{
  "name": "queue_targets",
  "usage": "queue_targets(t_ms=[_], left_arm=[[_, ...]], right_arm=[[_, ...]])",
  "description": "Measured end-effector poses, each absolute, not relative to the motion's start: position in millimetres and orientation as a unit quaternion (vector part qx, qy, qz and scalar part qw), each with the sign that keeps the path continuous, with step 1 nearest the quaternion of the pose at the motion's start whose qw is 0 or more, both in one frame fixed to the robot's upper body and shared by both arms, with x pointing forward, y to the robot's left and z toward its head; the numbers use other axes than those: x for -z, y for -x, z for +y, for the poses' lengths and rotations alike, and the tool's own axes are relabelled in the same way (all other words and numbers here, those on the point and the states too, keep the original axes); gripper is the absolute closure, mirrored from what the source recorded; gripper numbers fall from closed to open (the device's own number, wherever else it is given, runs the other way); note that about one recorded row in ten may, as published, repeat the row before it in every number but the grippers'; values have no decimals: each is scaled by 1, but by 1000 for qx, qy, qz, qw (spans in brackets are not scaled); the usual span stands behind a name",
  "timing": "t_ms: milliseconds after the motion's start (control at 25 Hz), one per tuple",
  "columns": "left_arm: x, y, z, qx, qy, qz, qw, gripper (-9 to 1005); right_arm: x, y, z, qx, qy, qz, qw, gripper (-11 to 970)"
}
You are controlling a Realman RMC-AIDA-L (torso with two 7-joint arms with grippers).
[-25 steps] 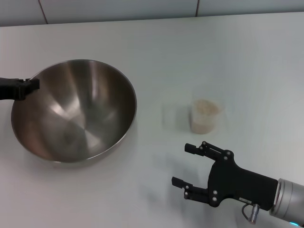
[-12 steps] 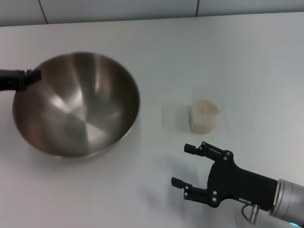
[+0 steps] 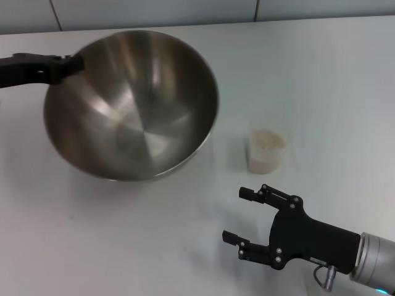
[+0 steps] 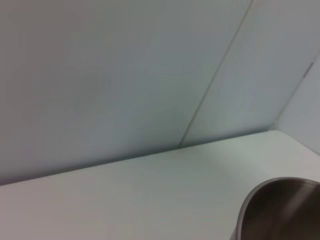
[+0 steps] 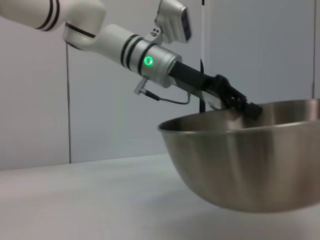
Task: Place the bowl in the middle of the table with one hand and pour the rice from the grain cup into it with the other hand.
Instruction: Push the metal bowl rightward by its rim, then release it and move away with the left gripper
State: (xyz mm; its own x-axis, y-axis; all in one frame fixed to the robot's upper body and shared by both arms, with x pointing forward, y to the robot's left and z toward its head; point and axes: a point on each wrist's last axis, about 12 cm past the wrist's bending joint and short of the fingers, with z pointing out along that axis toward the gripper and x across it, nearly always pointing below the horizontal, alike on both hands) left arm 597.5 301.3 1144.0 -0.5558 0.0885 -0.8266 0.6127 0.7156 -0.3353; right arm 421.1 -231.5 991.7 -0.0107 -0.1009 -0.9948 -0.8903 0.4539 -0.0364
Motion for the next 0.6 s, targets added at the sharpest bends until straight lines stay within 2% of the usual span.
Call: queue_targets(t_ms=[320, 600], left_arm=[[-1135, -612, 268, 316, -244, 826, 397, 957], [-1131, -614, 258, 306, -256, 831, 388, 955]], right_arm=[[-992, -421, -231, -340, 397, 624, 581, 171], [-992, -421, -231, -340, 397, 624, 580, 172]])
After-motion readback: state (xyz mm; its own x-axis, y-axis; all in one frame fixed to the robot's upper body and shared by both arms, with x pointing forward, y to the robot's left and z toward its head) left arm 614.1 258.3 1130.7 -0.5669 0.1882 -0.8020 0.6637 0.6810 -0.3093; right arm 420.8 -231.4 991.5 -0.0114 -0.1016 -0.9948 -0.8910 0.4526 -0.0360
